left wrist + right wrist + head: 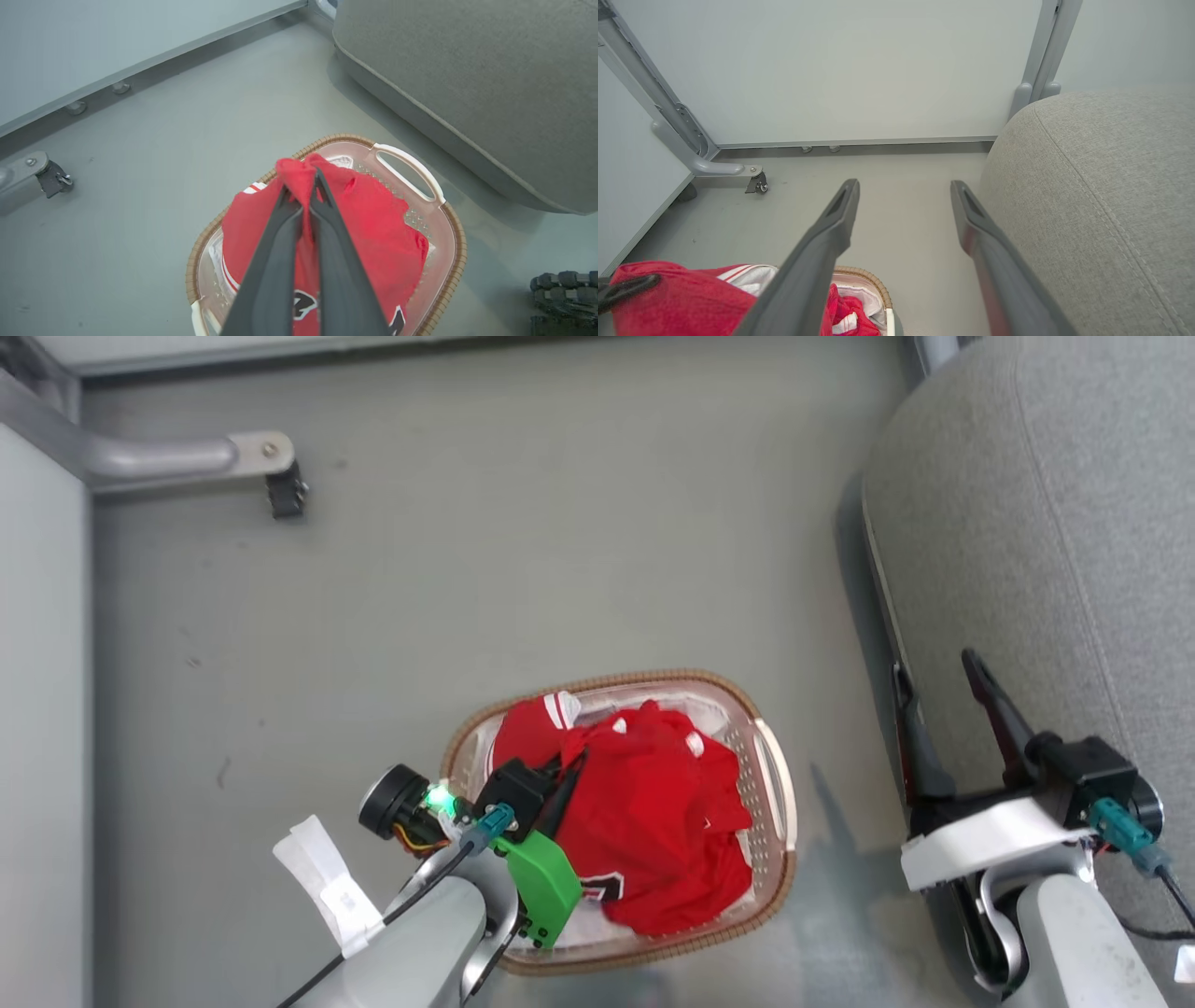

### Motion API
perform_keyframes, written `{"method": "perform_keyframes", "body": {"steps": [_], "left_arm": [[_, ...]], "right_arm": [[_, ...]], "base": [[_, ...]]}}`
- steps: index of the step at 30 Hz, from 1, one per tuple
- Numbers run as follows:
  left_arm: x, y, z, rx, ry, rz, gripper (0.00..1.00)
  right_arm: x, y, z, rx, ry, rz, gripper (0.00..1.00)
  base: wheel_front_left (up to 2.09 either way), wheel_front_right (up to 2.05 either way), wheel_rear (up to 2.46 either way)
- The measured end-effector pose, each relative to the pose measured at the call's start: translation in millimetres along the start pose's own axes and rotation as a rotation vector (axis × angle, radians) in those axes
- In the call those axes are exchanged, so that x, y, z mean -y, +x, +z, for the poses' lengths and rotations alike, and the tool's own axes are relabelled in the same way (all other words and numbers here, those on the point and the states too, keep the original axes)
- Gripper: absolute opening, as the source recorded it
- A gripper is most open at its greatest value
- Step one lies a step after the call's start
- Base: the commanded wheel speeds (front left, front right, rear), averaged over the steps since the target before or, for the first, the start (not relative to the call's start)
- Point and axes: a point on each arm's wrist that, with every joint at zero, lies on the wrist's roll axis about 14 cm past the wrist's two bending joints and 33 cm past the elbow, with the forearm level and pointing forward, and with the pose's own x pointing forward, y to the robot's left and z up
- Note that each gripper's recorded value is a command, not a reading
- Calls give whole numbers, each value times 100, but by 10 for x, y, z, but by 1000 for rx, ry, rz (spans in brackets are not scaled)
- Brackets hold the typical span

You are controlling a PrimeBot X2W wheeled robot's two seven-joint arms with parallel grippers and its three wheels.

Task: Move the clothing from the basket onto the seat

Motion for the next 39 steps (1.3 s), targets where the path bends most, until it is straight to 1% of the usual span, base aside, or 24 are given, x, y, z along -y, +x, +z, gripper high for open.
{"method": "perform_keyframes", "body": {"steps": [1,8,13,16,20,25,31,39], "left_arm": [[2,-31,99,26,16,-2,0],[-101,-388,804,191,242,17,0],[-219,-653,1505,305,438,55,0],[-293,-844,1951,369,533,97,0],[-285,-1082,2489,455,624,142,0],[-287,-1267,2863,517,668,183,0],[-275,-1299,3061,542,688,194,0],[5,-1314,3365,618,712,158,0]], "right_arm": [[-20,-33,21,4,1,4,100],[-142,-319,195,40,11,32,100],[-248,-457,394,96,9,63,100],[-330,-500,530,136,5,87,100],[-442,-551,652,172,2,121,100],[-663,-559,777,209,-3,187,100],[-880,-534,850,229,-15,252,100],[-1377,-510,987,267,-32,403,100]], "base": [[0,0,0],[0,0,0],[0,0,0],[0,0,0],[0,0,0],[0,0,0],[0,0,0],[0,0,0]]}}
